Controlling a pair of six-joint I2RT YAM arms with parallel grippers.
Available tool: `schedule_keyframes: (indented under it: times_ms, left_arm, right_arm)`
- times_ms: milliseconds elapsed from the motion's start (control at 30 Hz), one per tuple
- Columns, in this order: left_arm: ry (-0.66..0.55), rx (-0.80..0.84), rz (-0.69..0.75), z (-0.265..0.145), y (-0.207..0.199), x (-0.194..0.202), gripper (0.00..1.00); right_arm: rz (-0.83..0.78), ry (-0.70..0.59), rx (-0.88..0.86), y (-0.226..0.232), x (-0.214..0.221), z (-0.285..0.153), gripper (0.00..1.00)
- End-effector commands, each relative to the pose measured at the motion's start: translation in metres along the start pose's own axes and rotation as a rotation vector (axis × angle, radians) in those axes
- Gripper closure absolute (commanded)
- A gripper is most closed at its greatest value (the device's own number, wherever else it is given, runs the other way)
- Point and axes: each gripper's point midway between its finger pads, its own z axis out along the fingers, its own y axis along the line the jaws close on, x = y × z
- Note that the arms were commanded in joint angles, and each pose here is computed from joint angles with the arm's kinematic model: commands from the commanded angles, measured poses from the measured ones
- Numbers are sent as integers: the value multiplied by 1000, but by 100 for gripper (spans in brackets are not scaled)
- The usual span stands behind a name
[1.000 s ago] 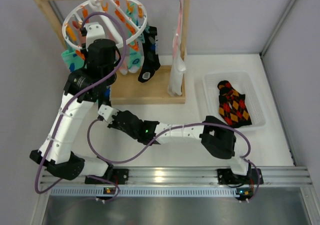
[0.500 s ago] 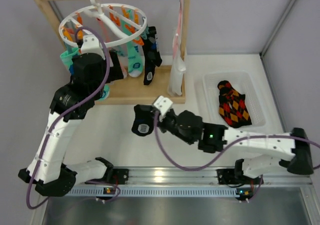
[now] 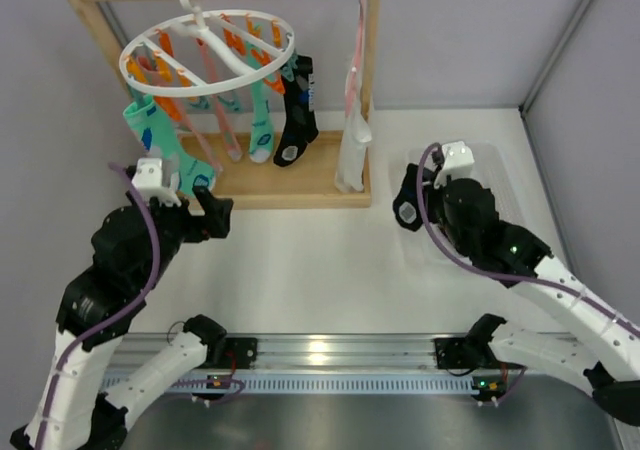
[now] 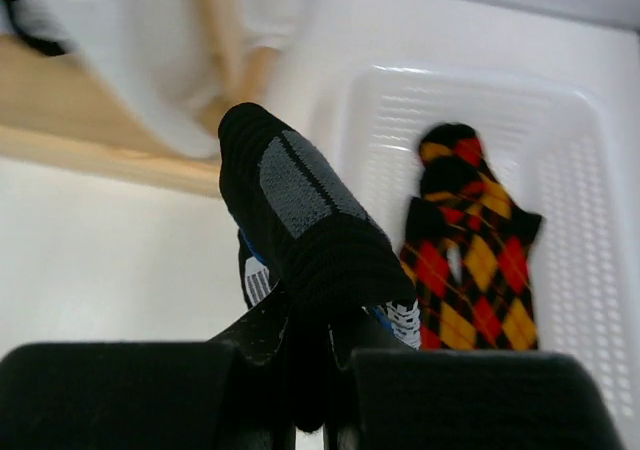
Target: Remove the socks clipped to the hanger
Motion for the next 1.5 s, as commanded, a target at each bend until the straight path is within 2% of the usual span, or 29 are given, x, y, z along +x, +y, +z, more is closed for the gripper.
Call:
schedule_keyframes:
  times_ms: [0,133,300,433,567,667,767,900,1000,1067,1100,1133,1200,1233,1300,1367,1467]
  left_arm:
    - [-53,-84,-34,-7,23,11,2]
    - [-89,-137,-58,-11,41,32,2]
    - [-89,-214,-64,1,60,64,2]
    - [-126,-215,-91,-4,65,67,2]
    - [-154,-240,-105,-9,72,66,2]
    - [-147,-233,-101,-8,70,68,2]
    - [-130,-236,-91,-4,69,70,2]
    - [-121,-235,-87,-2,68,71,2]
    - [-124,-229,-89,-3,68,71,2]
    - [-122,-228,-88,-2,68,71,2]
    - [-118,-226,-87,-2,67,72,2]
    - [-115,-225,-84,-1,67,73,2]
    - [-113,-223,-83,-1,66,73,2]
    - [-115,-225,-84,-1,67,73,2]
    - [-123,-232,-87,-3,68,71,2]
    - [-126,-235,-89,-3,69,71,2]
    - [-130,-246,-87,-4,71,70,2]
  right_arm:
    - [60,115,173,-54,10,19,100]
    - [175,102,315,-111,4,43,100]
    - [189,147,412,-144,10,75,100]
    - [207,188,519,-177,17,94,100]
    - [237,133,554,-198,-4,88,100]
    - [233,91,521,-199,-29,82,100]
    - [216,131,463,-192,-30,90,100]
    - [231,191,389,-178,5,110,96]
    - [275,247,285,-154,47,125,91]
    - [294,239,232,-139,52,132,88]
    - [299,250,217,-134,57,135,83]
    - [307,259,187,-127,60,136,54]
    - [321,257,177,-123,58,131,29]
    - [324,240,168,-120,54,127,13]
    - [337,163,106,-105,35,110,2]
    - [332,61,62,-95,10,89,1]
    - [302,-24,-84,-53,-2,64,1]
